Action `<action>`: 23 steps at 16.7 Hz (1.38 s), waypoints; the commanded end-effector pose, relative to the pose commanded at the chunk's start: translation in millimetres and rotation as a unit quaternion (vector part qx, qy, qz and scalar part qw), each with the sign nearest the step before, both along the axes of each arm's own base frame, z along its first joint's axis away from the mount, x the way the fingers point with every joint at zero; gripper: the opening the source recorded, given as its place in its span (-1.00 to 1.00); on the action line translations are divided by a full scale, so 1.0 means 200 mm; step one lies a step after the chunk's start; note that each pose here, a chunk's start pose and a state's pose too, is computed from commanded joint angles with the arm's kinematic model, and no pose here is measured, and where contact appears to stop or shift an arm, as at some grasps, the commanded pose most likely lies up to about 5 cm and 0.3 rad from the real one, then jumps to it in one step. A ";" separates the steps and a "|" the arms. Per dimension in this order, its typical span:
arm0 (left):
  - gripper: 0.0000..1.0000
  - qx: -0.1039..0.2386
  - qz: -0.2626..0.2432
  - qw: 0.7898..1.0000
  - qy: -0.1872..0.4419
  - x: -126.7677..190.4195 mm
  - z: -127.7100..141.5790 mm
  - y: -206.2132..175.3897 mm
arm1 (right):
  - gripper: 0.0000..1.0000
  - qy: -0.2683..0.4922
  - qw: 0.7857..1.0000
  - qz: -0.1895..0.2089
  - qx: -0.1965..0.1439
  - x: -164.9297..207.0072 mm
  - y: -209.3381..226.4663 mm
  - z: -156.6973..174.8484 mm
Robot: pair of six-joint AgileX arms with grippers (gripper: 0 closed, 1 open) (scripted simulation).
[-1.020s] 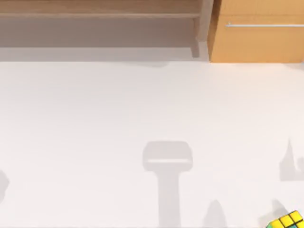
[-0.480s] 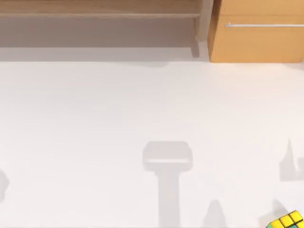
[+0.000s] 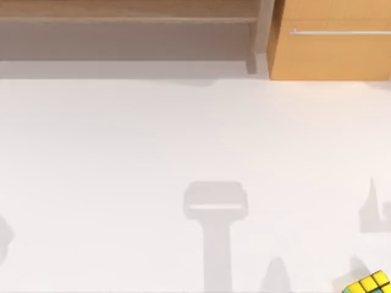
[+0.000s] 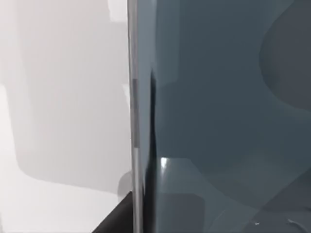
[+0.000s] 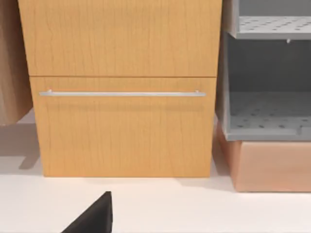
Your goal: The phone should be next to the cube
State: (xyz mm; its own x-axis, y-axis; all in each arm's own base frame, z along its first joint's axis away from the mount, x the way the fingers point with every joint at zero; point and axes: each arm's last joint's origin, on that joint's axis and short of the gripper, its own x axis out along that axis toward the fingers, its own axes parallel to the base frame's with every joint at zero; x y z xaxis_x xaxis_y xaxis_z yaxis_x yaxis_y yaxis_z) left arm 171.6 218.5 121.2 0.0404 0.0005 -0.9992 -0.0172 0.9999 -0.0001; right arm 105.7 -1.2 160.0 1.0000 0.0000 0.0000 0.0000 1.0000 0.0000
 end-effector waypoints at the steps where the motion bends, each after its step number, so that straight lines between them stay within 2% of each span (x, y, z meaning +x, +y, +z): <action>1: -1.00 0.000 0.000 1.000 0.000 0.00 0.02 0.00 | 1.00 0.000 1.000 0.000 0.000 0.00 0.00 0.00; 4: -1.00 0.000 0.000 1.000 0.000 0.00 0.06 0.00 | 1.00 0.000 1.000 0.000 0.000 0.00 0.00 0.00; 9: -1.00 -0.001 0.000 1.000 0.001 0.00 0.05 0.00 | 1.00 0.000 1.000 0.000 0.000 0.00 0.00 0.00; 11: -1.00 0.028 0.027 0.999 -0.025 0.02 0.12 0.05 | 1.00 0.000 1.000 0.000 0.000 0.00 0.00 0.00; 13: -1.00 0.074 0.079 0.992 -0.072 0.04 0.24 0.14 | 1.00 0.000 1.000 0.000 0.000 0.00 0.00 0.00; 15: -1.00 0.128 0.151 0.971 -0.138 0.05 0.40 0.25 | 1.00 0.000 1.000 0.000 0.000 0.00 0.00 0.00; 17: -1.00 0.182 0.234 0.929 -0.223 0.04 0.60 0.36 | 1.00 0.000 1.000 0.000 0.000 0.00 0.00 0.00; 19: -1.00 0.230 0.318 0.860 -0.326 0.00 0.86 0.47 | 1.00 0.000 1.000 0.000 0.000 0.00 0.00 0.00; 21: -1.00 0.265 0.388 0.764 -0.442 -0.07 1.16 0.54 | 1.00 0.000 1.000 0.000 0.000 0.00 0.00 0.00; 23: -1.00 0.284 0.431 0.641 -0.568 -0.19 1.52 0.55 | 1.00 0.000 1.000 0.000 0.000 0.00 0.00 0.00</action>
State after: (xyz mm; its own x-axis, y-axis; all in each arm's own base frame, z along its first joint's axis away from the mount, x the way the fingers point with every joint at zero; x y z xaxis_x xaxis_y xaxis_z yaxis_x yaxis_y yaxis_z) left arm 133.6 328.4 424.3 0.4816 0.8628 -0.1540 -0.8749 0.4627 -0.1433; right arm 105.7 -1.2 160.0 1.0000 0.0000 0.0000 0.0000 1.0000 0.0000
